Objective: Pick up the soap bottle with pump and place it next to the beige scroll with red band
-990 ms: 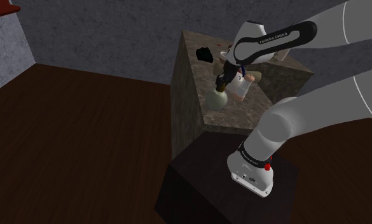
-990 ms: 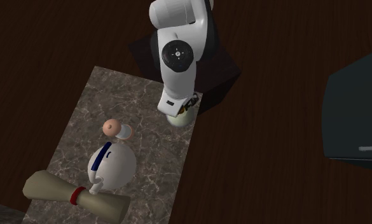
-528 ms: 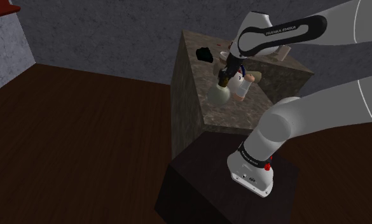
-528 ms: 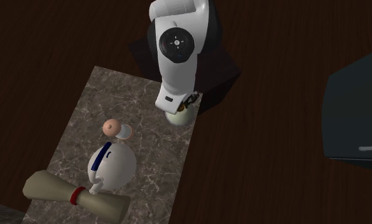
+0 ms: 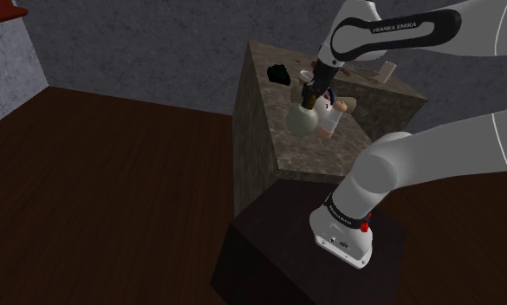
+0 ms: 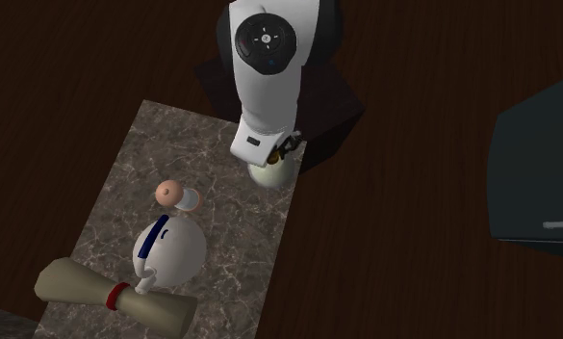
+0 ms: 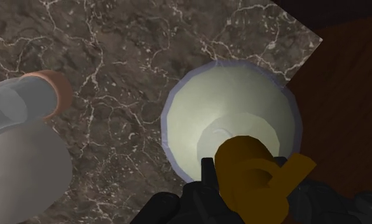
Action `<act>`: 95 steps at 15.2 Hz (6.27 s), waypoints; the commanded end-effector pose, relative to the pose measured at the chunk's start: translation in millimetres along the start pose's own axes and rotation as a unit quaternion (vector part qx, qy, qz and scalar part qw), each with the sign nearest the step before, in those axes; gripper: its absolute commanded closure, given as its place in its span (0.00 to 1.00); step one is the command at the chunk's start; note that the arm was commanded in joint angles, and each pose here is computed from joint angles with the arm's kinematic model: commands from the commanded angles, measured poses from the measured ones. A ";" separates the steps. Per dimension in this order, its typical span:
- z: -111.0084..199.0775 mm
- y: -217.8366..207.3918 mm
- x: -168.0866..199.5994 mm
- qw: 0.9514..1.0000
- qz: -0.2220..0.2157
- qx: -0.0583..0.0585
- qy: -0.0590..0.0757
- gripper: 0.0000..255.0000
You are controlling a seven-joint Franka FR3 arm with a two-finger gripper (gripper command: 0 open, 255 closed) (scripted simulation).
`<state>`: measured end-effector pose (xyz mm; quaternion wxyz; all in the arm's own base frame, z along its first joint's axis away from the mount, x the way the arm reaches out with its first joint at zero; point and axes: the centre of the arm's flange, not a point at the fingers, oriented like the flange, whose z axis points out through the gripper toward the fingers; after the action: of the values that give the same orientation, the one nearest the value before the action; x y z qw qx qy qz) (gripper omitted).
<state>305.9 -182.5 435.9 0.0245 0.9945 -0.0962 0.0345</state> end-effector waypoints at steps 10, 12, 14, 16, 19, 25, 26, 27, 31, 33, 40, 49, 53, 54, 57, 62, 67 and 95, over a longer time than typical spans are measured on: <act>-58.2 2.7 4.2 1.000 0.000 0.000 0.000 1.00; -68.7 3.2 5.0 1.000 0.000 0.000 0.000 1.00; -79.3 3.6 5.8 1.000 0.000 0.000 0.000 1.00; -89.8 4.0 6.6 1.000 0.000 0.000 0.000 1.00; -105.6 4.7 7.7 1.000 0.000 0.000 0.000 1.00; -137.1 6.1 10.0 1.000 0.000 0.000 0.000 1.00; -142.4 6.3 10.4 1.000 0.000 0.000 0.000 1.00; -147.7 6.5 10.8 1.000 0.000 0.000 0.000 1.00; -154.1 32.6 5.8 1.000 0.000 0.000 0.000 1.00; -153.6 58.4 0.3 1.000 0.000 0.000 0.000 1.00; -151.6 148.8 -19.0 1.000 0.000 0.000 0.000 1.00; -149.1 265.0 -43.8 1.000 0.000 0.000 0.000 1.00; -148.0 316.6 -54.9 1.000 0.000 0.000 0.000 1.00; -147.7 329.5 -57.6 1.000 0.000 0.000 0.000 1.00; -146.9 368.2 -65.9 1.000 0.000 0.000 0.000 1.00; -135.5 408.7 -75.4 1.000 0.000 0.000 0.000 1.00; -109.2 407.6 -77.4 1.000 0.000 0.000 0.000 1.00; 38.2 401.4 -88.2 1.000 0.000 0.000 0.000 1.00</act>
<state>145.2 -560.4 413.7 0.0243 0.9945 -0.0961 0.0343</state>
